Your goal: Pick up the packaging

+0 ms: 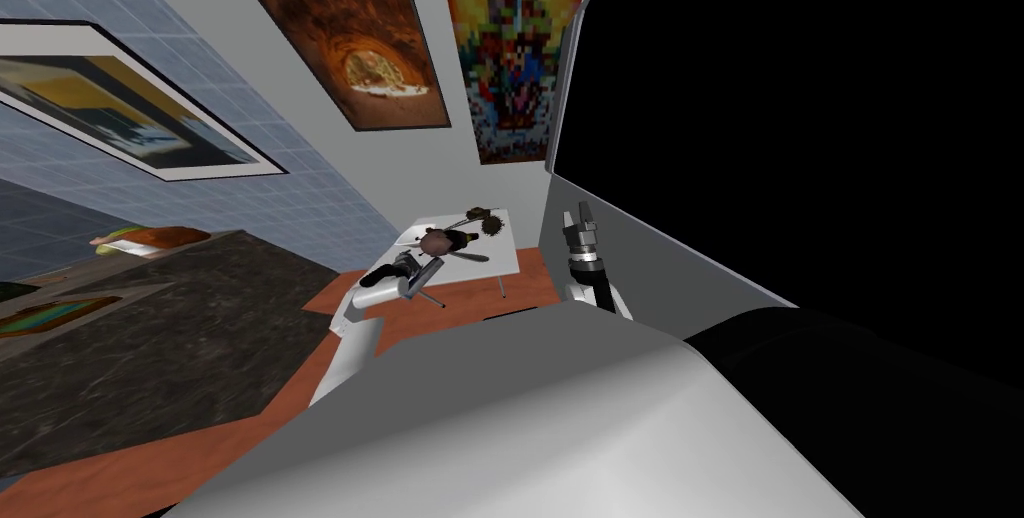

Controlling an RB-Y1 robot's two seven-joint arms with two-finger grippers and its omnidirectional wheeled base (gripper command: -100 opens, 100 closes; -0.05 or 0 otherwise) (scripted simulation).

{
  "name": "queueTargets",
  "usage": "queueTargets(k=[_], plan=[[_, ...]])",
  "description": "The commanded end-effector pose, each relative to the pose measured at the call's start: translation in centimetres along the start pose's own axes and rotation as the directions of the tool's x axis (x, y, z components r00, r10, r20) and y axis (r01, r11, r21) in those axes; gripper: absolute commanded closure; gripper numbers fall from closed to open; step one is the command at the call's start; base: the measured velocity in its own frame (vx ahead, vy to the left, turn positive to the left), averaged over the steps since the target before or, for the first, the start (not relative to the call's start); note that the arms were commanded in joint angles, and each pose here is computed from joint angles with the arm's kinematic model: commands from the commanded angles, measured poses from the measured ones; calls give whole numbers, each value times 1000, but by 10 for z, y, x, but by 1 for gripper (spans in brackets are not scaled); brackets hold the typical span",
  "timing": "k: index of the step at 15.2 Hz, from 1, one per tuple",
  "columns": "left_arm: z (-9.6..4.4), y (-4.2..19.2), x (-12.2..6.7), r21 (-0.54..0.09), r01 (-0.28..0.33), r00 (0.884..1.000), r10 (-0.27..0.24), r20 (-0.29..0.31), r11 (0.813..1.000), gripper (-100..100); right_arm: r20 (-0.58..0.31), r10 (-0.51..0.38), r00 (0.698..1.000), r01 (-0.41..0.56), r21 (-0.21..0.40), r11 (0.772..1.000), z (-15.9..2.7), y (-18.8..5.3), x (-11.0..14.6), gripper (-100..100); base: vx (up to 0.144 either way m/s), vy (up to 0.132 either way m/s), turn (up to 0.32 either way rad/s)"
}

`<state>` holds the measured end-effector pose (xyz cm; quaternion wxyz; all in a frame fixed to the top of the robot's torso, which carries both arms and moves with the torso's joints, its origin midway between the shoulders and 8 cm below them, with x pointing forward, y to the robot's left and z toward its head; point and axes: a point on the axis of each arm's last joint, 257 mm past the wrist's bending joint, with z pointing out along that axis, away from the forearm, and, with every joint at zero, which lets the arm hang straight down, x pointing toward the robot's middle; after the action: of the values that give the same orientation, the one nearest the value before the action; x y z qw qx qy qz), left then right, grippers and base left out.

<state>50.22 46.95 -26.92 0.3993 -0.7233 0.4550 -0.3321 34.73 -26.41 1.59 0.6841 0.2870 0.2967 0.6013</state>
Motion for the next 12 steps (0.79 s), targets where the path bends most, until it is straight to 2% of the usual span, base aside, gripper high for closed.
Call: queueTargets(k=[1, 4, 5, 7, 8, 11, 12], plan=[[8, 5, -10, -49, 47, 999, -45, 27, 998, -100, 0, 0, 1000, 0, 0, 1000, 0, 0, 0, 0, -1, -4, -34], [7, 15, -13, -88, 48, 998, -44, 42, 995, -100, 0, 0, 1000, 0, 0, 1000, 0, 0, 0, 0, 0, -1, -24], [13, 17, -19, -118, 90, 994, -83, 64, 989, -100, 0, 0, 1000, 0, 0, 1000, 0, 0, 0, 0, 2, -1, -35], [11, 25, -22, -148, 92, 994, -81, 77, 985, -100, 0, 0, 1000, 0, 0, 1000, 0, 0, 0, 0, 3, 1, -37], [17, 24, -27, -169, 135, 988, -120, 98, 976, -100, 0, 0, 1000, 0, 0, 1000, 0, 0, 0, 0, 3, 1, -43], [15, 34, -30, -205, 138, 987, -117, 115, 969, -100, 0, 0, 1000, 0, 0, 1000, 0, 0, 0, 0, 2, 2, -22], [18, 37, -35, -235, 184, 978, -153, 142, 954, -100, 0, 0, 1000, 0, 0, 1000, 0, 0, 0, 0, 4, 1, -27]])
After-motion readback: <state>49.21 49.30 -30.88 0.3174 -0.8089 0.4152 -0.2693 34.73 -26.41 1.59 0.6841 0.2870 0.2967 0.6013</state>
